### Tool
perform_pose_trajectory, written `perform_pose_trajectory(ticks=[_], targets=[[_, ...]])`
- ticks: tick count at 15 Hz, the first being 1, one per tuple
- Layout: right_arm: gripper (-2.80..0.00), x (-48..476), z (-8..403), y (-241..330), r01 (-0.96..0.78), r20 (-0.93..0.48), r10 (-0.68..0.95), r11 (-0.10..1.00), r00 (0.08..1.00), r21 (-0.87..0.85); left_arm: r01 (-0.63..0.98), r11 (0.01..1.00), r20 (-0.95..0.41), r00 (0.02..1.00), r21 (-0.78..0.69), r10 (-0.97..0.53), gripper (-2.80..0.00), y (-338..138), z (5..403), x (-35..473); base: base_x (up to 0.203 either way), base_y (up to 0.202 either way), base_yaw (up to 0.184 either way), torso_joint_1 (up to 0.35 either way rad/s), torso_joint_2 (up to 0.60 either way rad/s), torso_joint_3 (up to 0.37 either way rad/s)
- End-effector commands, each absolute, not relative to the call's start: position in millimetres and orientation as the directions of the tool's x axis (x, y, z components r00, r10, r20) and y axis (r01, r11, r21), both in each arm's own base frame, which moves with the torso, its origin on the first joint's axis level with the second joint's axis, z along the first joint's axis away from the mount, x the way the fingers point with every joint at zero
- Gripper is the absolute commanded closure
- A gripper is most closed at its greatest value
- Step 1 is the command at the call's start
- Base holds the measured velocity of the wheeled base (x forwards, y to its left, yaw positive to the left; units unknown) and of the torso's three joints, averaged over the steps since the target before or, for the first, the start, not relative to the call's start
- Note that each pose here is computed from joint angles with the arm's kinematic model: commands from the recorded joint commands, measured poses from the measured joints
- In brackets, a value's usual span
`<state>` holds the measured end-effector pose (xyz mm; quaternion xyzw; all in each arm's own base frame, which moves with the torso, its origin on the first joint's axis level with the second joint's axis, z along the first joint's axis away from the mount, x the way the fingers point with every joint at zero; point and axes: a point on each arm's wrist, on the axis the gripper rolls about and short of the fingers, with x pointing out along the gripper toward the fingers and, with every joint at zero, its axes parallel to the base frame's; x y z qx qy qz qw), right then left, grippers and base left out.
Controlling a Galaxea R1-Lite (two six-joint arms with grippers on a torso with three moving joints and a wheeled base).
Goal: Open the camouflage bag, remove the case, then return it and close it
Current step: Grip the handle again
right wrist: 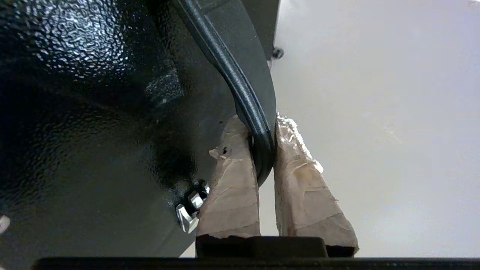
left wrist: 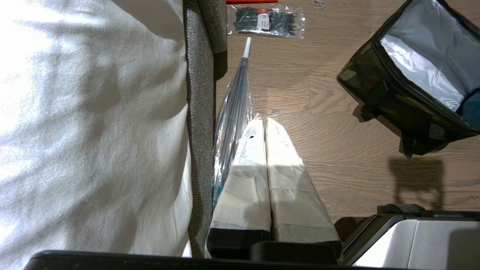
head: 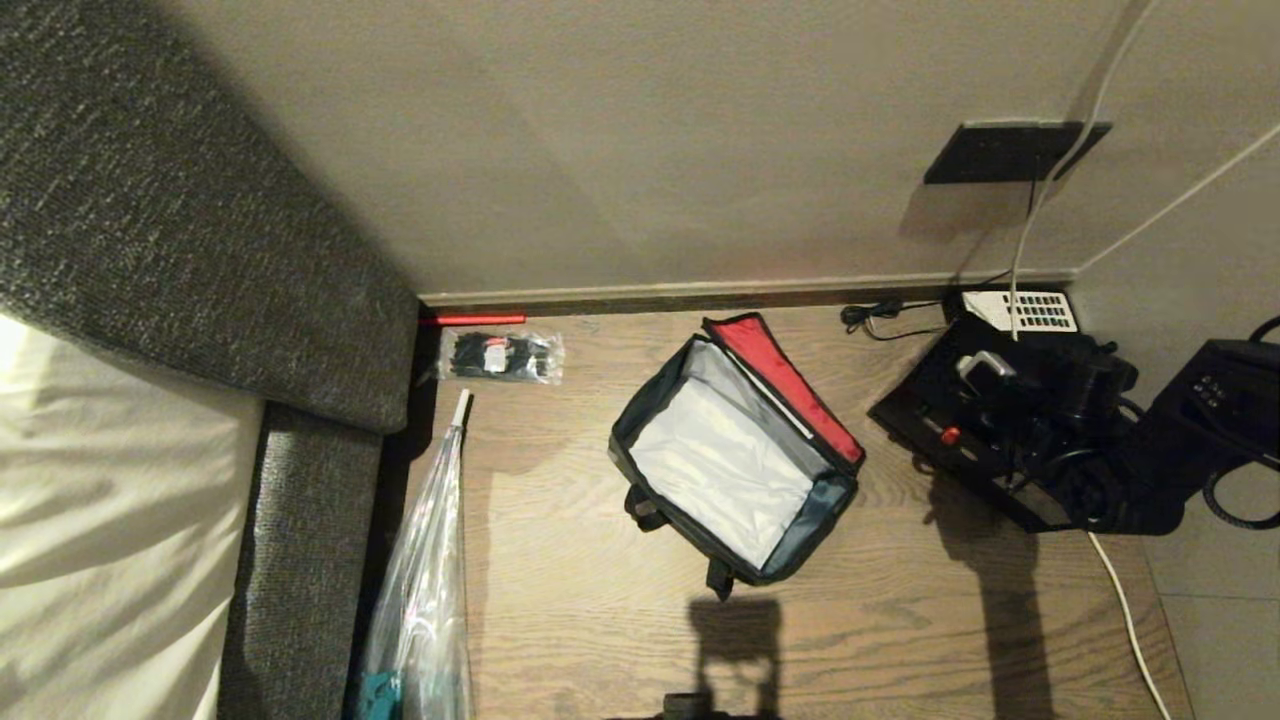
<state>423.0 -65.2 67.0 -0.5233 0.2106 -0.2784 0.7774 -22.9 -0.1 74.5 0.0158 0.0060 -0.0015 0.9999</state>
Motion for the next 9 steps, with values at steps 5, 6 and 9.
perform_pose_trajectory(ticks=[5,6,9], targets=[[-2.8,422.7,38.2,-68.1,0.121,-0.101,-0.658,0.283,0.746,-0.951,0.003,0.999,-0.012,1.0,0.032,-0.003,0.0,-0.1,74.5,-22.9,0.0,0.0,0.0,0.0,0.0,0.0],[-2.8,419.9,31.3,-67.7,0.098,-0.125,-0.658,0.292,0.743,-0.951,0.003,0.999,-0.012,1.0,0.032,-0.003,0.0,-0.1,74.5,-22.9,0.0,0.0,0.0,0.0,0.0,0.0],[-2.8,415.2,29.5,-65.8,0.067,-0.147,-0.61,0.314,0.778,-0.947,0.002,0.999,-0.012,1.0,0.032,-0.002,0.0,-0.1,74.5,-22.9,0.0,0.0,0.0,0.0,0.0,0.0]])
